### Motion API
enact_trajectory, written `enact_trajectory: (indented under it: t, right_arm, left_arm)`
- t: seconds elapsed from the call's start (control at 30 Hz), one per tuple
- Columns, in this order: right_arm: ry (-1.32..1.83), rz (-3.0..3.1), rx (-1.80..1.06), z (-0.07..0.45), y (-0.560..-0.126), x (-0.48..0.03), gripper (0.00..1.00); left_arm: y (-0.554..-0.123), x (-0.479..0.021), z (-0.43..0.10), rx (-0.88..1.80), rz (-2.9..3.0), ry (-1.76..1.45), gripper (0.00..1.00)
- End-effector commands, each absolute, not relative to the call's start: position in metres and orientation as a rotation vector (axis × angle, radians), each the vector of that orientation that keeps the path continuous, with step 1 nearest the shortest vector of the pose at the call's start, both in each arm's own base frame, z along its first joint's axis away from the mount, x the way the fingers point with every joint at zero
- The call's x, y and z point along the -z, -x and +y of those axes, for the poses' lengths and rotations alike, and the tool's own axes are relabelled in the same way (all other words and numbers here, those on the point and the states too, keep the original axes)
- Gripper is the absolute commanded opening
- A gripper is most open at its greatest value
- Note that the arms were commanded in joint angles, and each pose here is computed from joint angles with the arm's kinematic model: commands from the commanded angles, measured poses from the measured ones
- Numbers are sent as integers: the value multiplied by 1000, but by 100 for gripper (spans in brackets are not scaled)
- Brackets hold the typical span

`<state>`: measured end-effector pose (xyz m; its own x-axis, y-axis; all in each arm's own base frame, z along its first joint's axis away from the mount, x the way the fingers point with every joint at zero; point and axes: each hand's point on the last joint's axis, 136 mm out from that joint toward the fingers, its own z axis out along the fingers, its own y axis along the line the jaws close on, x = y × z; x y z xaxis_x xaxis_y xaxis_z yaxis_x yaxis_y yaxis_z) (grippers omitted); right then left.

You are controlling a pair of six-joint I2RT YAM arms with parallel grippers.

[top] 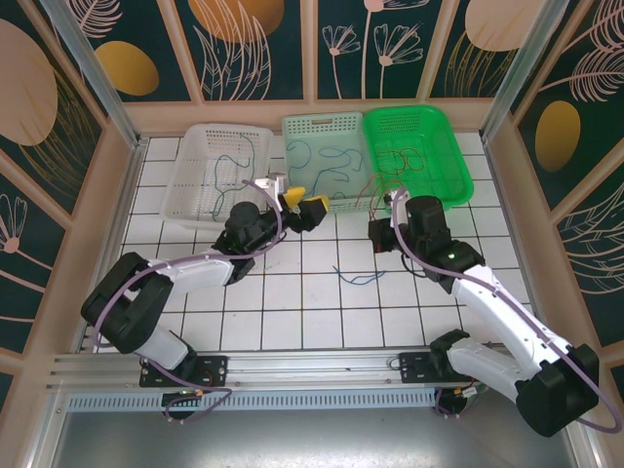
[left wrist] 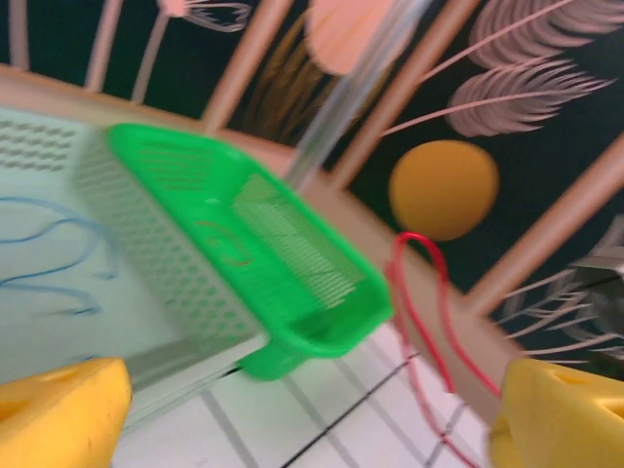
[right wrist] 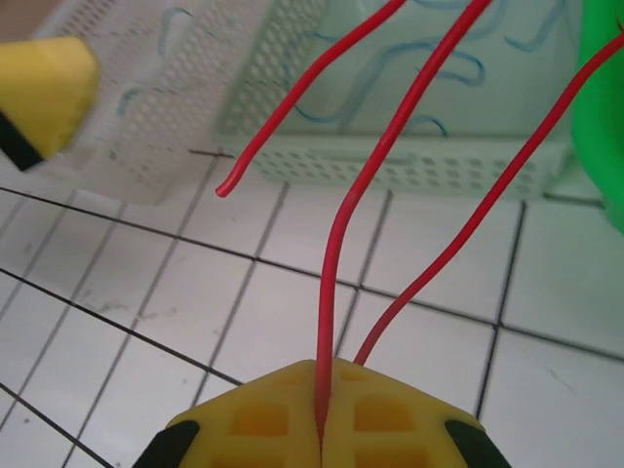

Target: Untangle the cables

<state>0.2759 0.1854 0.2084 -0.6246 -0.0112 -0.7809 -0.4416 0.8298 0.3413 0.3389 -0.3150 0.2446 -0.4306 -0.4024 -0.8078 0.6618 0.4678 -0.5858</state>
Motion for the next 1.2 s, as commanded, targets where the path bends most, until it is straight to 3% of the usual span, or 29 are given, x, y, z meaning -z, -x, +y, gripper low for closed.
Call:
enact_trajectory:
  t: [0.0, 0.17, 0.47, 0.63, 1.17]
  right_arm:
    - [433, 2008, -741, 208, -278, -231, 0]
    - [545, 2001, -767, 228, -273, -227, 0]
    - [636, 2023, -737, 239, -267, -219, 0]
    - [650, 1997, -744, 243, -266, -226, 0]
    - [652, 1964, -716, 239, -262, -235, 0]
  left_arm:
    - [-311, -273, -328, 1518, 1462, -280, 92]
    - [-314, -270, -342, 1590, 1464, -308, 80]
    - [-319, -276, -355, 1547, 1484, -404, 72]
    - [-328, -252, -363, 1530, 1560, -401, 65]
    - [-342, -234, -357, 1426, 1638, -342, 70]
